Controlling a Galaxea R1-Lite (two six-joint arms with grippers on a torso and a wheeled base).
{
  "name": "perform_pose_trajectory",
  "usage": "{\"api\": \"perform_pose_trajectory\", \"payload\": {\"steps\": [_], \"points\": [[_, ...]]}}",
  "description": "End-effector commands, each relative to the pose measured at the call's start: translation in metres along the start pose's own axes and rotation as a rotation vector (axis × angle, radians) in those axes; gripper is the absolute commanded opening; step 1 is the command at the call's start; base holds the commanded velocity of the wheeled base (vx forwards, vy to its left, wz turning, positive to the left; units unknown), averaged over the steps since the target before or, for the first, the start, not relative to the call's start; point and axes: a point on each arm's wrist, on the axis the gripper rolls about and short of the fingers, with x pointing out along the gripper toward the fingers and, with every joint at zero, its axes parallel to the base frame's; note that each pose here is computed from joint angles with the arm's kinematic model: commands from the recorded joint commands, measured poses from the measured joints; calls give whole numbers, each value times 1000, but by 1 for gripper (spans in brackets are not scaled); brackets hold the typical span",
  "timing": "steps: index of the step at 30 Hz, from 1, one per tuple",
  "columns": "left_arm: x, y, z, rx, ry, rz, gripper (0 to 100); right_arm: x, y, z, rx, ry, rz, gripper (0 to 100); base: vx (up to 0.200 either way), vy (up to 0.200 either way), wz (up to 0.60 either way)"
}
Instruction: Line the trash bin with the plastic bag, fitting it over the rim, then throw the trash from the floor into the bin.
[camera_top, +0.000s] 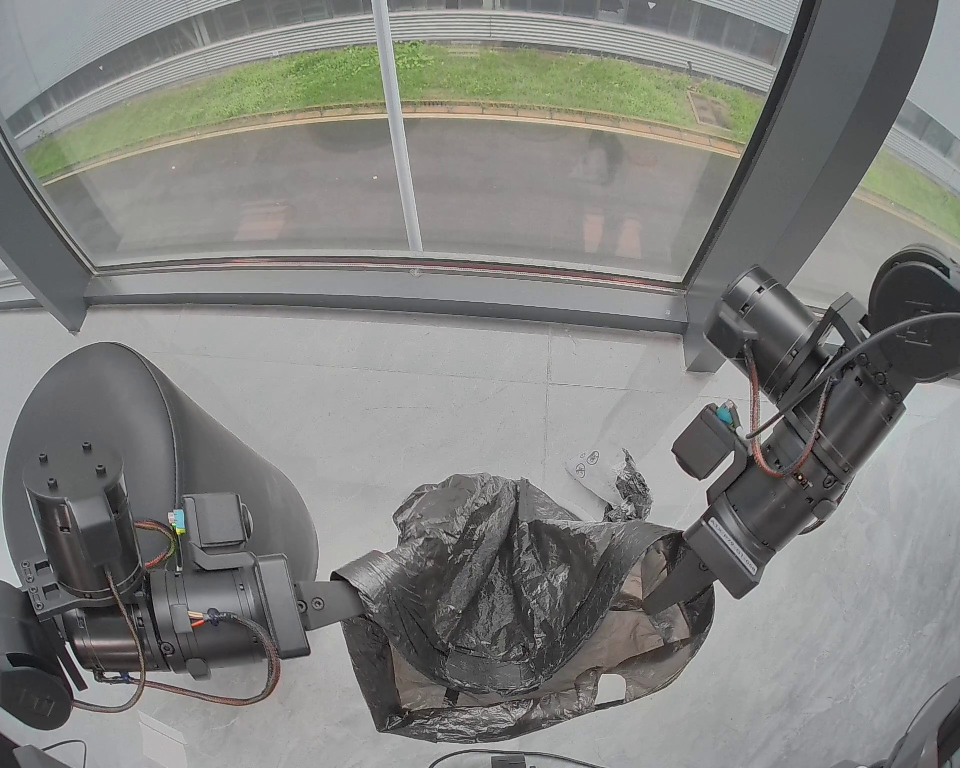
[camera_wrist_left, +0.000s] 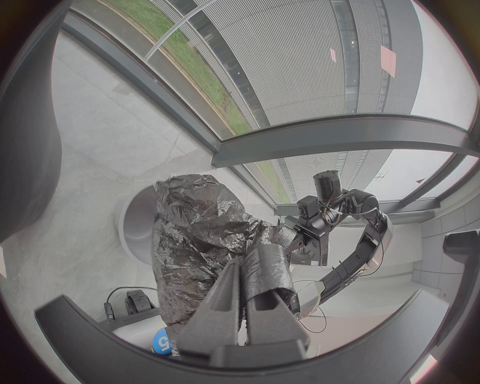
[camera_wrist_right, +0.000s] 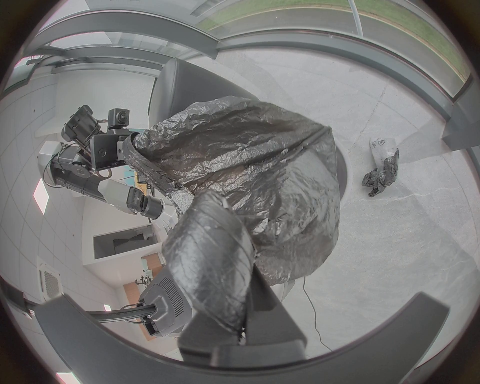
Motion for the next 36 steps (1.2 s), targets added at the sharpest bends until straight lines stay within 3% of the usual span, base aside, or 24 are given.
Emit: {"api": "perform_pose_trajectory", "payload": {"steps": [1,6,20,29,36], "points": [[8,5,-5,-15,41,17,0,18,-7,3,19,57,23,0,0,0,0],[7,5,-12,-21,76,8,0,25,1,-2,8,89,102,0,0,0,0],[0,21,-31,-71,159,35,0,40,25,-26,-47,195,138,0,0,0,0],[0,28,-39,-94,190,68,0,45,22,-27,-38,208,136,0,0,0,0],[26,49,-36,-136,230,139,0,65,-6,-14,18,160,115,0,0,0,0]]}}
